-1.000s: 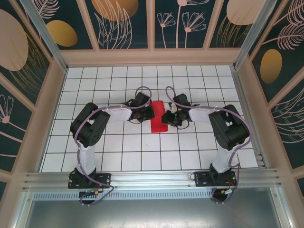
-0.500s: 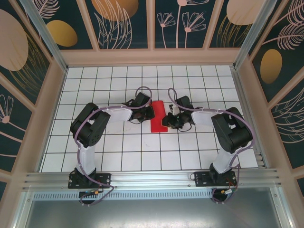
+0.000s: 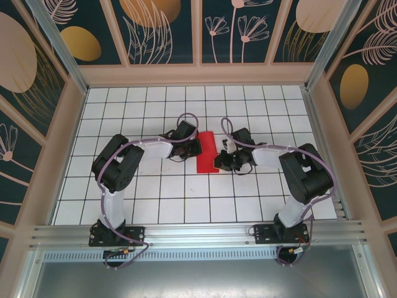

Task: Fold a paper plane with a square sheet of paper (pick it up from the middle)
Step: First fold in half a square sheet of paper at the center of the table.

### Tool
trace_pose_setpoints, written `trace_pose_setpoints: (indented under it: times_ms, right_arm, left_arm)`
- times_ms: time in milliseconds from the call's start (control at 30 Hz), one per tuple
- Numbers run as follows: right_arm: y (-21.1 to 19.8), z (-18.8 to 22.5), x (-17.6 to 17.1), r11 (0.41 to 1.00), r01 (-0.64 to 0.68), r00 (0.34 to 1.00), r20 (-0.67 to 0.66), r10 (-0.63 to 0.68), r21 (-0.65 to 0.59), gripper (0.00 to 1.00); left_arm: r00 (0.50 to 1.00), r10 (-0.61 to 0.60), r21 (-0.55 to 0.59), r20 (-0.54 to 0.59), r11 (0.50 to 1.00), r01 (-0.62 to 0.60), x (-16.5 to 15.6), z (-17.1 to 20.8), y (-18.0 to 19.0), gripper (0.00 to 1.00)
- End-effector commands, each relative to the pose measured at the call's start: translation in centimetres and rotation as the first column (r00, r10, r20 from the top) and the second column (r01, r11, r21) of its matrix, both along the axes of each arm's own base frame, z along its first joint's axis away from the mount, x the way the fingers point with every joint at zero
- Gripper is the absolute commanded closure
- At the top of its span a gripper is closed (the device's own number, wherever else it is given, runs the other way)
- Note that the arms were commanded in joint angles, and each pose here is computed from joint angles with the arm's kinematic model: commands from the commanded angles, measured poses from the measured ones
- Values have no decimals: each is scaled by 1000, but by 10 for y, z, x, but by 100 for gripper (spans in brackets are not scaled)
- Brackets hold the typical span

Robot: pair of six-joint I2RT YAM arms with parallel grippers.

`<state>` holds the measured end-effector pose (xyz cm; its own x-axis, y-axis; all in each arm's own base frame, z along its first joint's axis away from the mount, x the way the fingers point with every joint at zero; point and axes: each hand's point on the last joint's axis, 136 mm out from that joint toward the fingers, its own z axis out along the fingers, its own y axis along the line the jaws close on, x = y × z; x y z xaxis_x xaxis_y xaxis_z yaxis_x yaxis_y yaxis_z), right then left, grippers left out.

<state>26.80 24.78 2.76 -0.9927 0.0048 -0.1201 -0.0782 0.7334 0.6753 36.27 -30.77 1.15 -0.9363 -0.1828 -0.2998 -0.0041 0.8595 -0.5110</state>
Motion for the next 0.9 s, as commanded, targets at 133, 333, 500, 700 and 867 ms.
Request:
trace_pose_setpoints:
  times_ms: [133,333,500,700,867]
  right_arm:
    - [-9,-21,-20,998,-30,997,-76,26,-49,92]
    - [1,31,36,1000,29,995,97,-30,8,91]
    - [0,45,89,993,109,977,178,-116,46,90]
    - [15,30,114,995,82,982,167,-91,62,90]
    - [16,13,120,996,78,986,146,-83,39,90]
  left_arm:
    - [993,49,195,-103,980,-28,-23,-58,42,89]
    - [994,42,190,-103,982,-22,-23,-58,40,89]
    - [994,37,188,-102,982,-18,-23,-57,40,89]
    - [994,30,187,-106,982,-9,-23,-58,39,89]
    - [994,28,186,-108,982,-7,-23,-58,38,89]
